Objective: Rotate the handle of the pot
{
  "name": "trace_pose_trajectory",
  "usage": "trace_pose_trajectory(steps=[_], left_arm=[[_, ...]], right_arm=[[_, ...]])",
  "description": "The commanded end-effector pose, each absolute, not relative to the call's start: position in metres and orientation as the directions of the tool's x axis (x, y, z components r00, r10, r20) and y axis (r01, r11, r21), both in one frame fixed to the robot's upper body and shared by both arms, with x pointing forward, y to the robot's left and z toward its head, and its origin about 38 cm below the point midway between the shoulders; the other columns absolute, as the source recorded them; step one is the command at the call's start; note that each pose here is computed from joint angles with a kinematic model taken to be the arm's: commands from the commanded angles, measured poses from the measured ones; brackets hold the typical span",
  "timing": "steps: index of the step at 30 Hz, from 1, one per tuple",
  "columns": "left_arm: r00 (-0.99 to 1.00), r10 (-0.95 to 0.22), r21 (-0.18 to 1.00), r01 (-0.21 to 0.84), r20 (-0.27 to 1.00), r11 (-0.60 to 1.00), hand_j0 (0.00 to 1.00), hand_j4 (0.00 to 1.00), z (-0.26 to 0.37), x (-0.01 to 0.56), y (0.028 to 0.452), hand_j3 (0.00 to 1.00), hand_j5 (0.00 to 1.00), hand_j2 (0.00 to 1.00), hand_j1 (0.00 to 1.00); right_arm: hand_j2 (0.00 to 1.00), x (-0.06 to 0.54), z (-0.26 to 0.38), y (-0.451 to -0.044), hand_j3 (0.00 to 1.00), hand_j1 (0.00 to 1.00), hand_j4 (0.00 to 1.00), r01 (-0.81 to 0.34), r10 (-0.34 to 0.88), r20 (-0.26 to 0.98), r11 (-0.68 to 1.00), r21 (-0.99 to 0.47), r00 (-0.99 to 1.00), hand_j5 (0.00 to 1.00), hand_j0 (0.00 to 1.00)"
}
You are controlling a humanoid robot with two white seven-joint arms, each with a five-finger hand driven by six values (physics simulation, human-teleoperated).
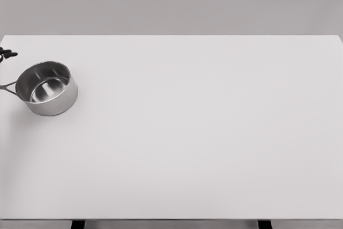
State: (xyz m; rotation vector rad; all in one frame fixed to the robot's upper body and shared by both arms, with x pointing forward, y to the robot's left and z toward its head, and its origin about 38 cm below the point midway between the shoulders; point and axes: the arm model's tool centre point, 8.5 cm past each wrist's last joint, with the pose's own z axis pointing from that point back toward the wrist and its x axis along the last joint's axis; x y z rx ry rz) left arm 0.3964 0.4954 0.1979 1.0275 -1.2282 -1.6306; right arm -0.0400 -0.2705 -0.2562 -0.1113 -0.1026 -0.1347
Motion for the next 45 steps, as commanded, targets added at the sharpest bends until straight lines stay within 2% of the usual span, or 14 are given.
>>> trace_pose_trajectory(steps=[1, 13, 45], left_arm=[[-0.319, -0.94, 0.973, 0.148, -0.122, -0.177, 1.0, 1.0, 0.195, 0.396, 0.496, 1.0, 1.0, 1.0, 1.0], [-0.341, -0.931, 0.973, 0.138, -0.127, -0.183, 1.0, 1.0, 0.193, 0.406, 0.482, 1.0, 1.0, 1.0, 1.0], [-0.322, -0.937, 0.972, 0.142, -0.133, -0.187, 1.0, 1.0, 0.194, 0.412, 0.487, 1.0, 1.0, 1.0, 1.0]], right_arm=[[1.0, -0.04, -0.256, -0.271, 1.0, 1.0, 1.0, 0.14, -0.129, 0.11, 0.985, -0.104, 0.986, 1.0, 1.0], [1.0, -0.04, -0.256, -0.271, 1.0, 1.0, 1.0, 0.14, -0.129, 0.11, 0.985, -0.104, 0.986, 1.0, 1.0], [1.0, -0.04, -0.256, -0.271, 1.0, 1.0, 1.0, 0.14, -0.129, 0.11, 0.985, -0.104, 0.986, 1.0, 1.0]])
